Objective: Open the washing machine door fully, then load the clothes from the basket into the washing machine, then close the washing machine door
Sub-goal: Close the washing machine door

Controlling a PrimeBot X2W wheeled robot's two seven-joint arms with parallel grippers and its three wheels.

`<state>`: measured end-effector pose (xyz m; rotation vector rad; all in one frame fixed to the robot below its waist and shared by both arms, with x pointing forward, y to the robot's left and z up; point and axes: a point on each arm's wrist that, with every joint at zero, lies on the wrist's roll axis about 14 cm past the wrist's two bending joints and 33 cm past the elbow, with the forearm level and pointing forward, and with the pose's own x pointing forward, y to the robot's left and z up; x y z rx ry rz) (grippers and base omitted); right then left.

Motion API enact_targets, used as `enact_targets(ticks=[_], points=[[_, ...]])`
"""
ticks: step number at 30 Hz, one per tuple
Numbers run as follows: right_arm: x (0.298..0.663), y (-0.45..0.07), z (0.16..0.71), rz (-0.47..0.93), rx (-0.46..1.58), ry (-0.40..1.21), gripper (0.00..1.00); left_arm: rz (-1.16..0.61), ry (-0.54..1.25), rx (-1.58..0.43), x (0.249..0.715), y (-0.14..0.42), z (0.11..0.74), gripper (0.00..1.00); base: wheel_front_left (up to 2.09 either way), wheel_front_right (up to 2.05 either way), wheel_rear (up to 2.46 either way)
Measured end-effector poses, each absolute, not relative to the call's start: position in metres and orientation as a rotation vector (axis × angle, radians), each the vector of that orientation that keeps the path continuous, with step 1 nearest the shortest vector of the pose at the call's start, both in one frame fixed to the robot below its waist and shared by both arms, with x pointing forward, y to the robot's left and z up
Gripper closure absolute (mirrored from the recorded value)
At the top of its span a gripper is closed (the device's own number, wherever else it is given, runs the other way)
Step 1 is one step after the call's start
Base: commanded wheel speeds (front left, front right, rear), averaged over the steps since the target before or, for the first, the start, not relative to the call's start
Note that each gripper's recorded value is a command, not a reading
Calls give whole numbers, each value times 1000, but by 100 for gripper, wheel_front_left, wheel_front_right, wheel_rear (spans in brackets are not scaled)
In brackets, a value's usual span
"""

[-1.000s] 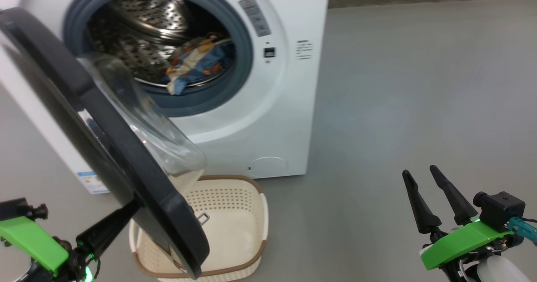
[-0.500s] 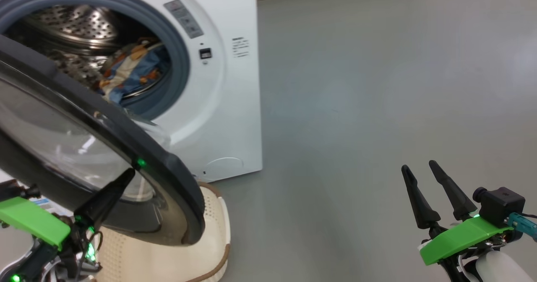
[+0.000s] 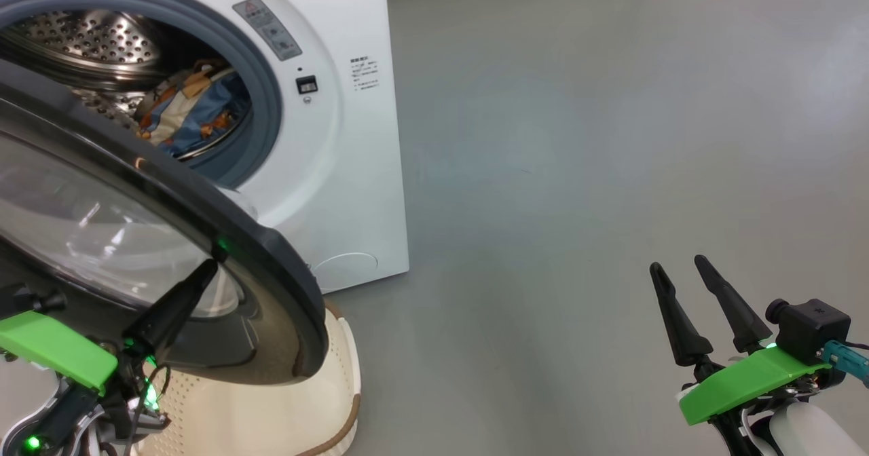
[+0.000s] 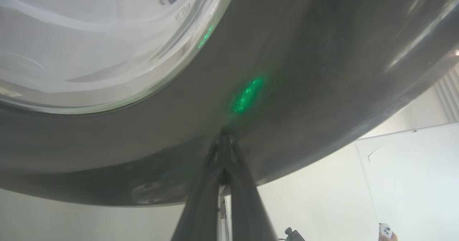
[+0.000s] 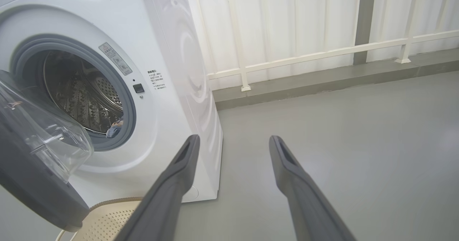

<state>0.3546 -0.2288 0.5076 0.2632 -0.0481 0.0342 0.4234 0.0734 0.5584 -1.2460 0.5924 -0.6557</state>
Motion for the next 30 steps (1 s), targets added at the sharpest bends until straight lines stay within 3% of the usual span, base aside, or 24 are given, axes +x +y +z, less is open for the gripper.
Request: enact_targets(ticks=[5, 7, 8, 9, 16, 30], points=[[360, -222, 508, 53, 268, -49, 0, -636, 578, -1246, 421, 82, 559, 100, 0, 0, 0], [362, -219, 509, 62, 270, -49, 0, -610, 559, -1241, 422, 90, 559, 52, 0, 0, 0], [364, -218, 509, 66, 270, -50, 0, -596, 546, -1238, 423, 95, 559, 7, 0, 0, 0], [365, -216, 509, 71, 271, -50, 0, -583, 535, -1233, 423, 101, 559, 0, 0, 0, 0], [374, -205, 513, 105, 278, -58, 0, -463, 417, -1152, 422, 145, 562, 0, 0, 0, 0], [386, -186, 518, 165, 278, -67, 0, -120, 111, -695, 405, 213, 545, 0, 0, 0, 0]])
